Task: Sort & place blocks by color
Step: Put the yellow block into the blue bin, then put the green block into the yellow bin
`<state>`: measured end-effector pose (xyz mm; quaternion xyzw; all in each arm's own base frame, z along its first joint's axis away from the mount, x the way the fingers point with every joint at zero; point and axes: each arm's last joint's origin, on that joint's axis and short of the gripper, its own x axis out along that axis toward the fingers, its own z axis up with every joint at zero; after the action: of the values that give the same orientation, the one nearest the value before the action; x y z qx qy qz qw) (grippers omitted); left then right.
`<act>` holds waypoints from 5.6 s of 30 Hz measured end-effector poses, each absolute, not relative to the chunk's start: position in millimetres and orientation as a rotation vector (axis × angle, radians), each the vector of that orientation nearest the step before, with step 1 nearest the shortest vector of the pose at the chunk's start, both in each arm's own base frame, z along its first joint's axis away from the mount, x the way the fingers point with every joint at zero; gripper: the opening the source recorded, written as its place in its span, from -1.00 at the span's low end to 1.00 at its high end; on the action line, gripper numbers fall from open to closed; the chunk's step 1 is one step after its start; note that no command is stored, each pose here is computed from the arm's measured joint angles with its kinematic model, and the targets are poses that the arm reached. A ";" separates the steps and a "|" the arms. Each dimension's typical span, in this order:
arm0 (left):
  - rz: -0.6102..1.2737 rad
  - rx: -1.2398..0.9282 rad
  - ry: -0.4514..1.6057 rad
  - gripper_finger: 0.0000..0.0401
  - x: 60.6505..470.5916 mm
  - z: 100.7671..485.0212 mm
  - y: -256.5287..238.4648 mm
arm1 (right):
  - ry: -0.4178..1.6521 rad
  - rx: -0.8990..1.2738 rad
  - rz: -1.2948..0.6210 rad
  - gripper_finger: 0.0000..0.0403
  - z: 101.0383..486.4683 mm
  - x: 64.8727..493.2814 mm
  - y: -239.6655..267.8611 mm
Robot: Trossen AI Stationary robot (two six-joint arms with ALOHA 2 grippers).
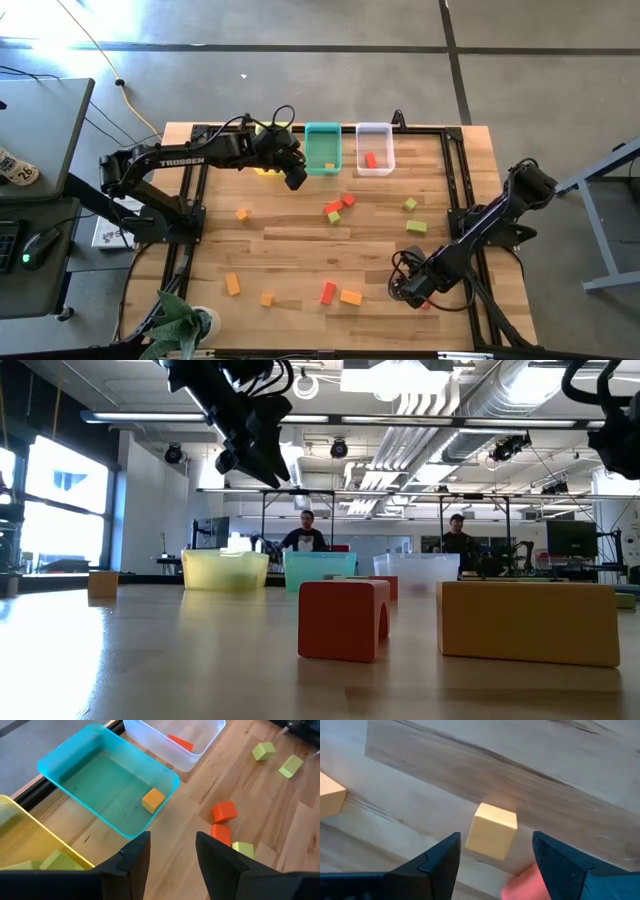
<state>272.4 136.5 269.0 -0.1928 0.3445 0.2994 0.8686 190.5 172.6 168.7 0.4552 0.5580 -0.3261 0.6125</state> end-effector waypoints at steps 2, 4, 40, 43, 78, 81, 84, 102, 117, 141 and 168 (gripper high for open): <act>0.629 -0.403 0.721 -0.28 272.3 269.0 136.6 | 1.279 1.066 -0.732 0.16 165.7 191.1 173.1; 0.629 -0.402 0.721 -0.28 272.3 269.0 136.6 | 1.275 1.077 -0.719 0.16 161.2 190.4 172.5; 0.637 -0.255 0.762 -0.28 267.6 269.2 145.5 | 1.019 1.223 -0.632 -0.48 177.9 257.7 115.7; 0.636 -0.230 0.771 -0.28 266.1 269.2 148.2 | 0.951 1.197 -0.634 -0.48 186.5 270.7 98.6; 0.649 -0.232 0.771 -0.28 264.6 269.2 150.8 | 0.201 0.511 -0.649 -0.48 269.5 316.9 -129.8; 0.653 -0.231 0.771 -0.28 264.6 269.2 150.9 | 0.142 0.386 -0.625 -0.48 276.0 320.6 -133.9; 0.653 -0.231 0.771 -0.28 264.6 269.2 150.9 | 0.107 0.272 -0.572 -0.48 272.5 330.1 -137.0; 0.675 -0.221 0.772 -0.28 264.2 269.3 151.4 | 0.388 0.471 -0.572 -0.48 194.4 349.2 -146.4; 0.674 -0.221 0.772 -0.28 264.2 269.3 151.4 | 0.472 0.573 -0.625 -0.41 172.2 348.5 -148.7; 0.584 -0.201 0.789 -0.03 266.8 268.6 146.1 | 0.373 0.660 -0.587 -0.09 204.8 340.9 -144.7; 0.408 -0.218 0.957 -0.04 278.8 258.0 83.8 | 0.569 0.557 -0.258 -0.09 250.6 322.1 -61.5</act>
<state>278.8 83.8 258.0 -0.1038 0.4563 0.1944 0.8621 322.1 -61.5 250.6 0.2706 0.2763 -0.1255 0.9136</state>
